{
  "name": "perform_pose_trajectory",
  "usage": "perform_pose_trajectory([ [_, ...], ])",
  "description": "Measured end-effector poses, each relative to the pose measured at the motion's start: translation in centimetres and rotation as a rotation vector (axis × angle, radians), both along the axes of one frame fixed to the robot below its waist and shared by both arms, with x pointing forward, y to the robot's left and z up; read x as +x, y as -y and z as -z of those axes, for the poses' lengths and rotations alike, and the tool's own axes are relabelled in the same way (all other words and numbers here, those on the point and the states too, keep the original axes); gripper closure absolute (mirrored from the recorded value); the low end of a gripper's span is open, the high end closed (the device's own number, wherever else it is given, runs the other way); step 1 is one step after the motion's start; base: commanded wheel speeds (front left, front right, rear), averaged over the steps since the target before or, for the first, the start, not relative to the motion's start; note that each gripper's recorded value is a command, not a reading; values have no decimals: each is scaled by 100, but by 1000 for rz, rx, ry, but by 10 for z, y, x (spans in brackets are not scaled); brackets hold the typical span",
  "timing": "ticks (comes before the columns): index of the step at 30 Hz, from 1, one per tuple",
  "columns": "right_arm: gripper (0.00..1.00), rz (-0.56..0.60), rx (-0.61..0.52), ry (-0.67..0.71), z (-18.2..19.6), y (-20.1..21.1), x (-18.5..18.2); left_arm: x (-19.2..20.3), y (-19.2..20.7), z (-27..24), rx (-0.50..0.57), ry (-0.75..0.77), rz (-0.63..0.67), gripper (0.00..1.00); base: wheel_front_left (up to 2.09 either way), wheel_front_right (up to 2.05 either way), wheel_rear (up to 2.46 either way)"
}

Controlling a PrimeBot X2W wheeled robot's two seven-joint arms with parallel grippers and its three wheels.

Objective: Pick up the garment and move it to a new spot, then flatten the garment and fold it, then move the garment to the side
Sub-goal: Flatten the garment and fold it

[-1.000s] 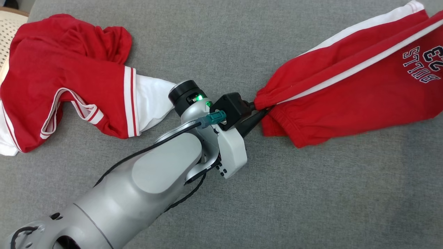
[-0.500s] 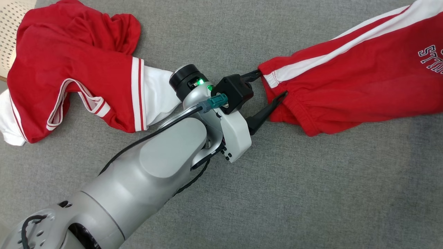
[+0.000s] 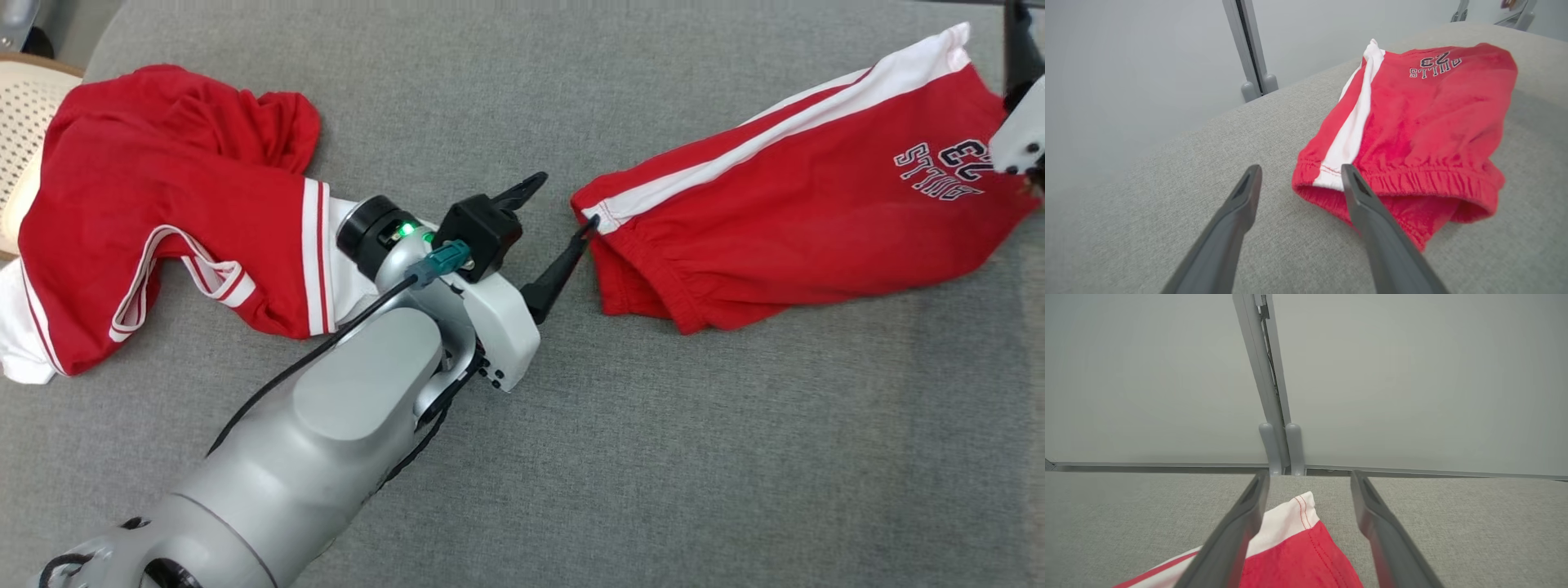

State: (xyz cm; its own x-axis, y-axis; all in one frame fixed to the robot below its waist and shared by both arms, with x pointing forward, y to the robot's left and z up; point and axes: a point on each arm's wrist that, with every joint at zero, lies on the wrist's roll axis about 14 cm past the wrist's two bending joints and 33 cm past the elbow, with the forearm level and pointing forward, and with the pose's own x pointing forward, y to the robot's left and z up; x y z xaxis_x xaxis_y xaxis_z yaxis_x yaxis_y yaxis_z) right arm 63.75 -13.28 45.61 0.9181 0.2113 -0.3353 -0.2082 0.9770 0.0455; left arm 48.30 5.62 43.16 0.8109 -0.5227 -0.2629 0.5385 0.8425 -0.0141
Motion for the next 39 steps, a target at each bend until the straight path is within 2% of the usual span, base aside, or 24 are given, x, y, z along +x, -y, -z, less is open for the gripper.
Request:
perform_pose_trajectory([
  [6,0,18,67,132,-31,19,-30,8,-17,-40,-59,107,-128,0,0,0,0],
  [9,0,12,116,199,-44,18,-51,11,-31,-65,-33,216,-187,0,0,0,0],
  [18,0,23,198,356,-67,33,-115,-12,-47,-97,-158,309,-314,0,0,0,0],
  [23,0,12,175,356,-55,36,-147,-25,-49,-100,-218,321,-371,0,0,0,0],
  [26,0,41,211,357,-49,38,-166,-37,-57,-82,-229,274,-421,0,0,0,0],
  [28,0,43,196,353,-44,39,-178,-43,-62,-75,-240,255,-452,0,0,0,0],
  [32,0,93,228,317,-28,40,-197,-52,-70,-75,-254,264,-483,0,0,0,0],
  [39,0,124,250,292,-16,39,-206,-68,-89,-67,-240,262,-537,0,0,0,0],
])
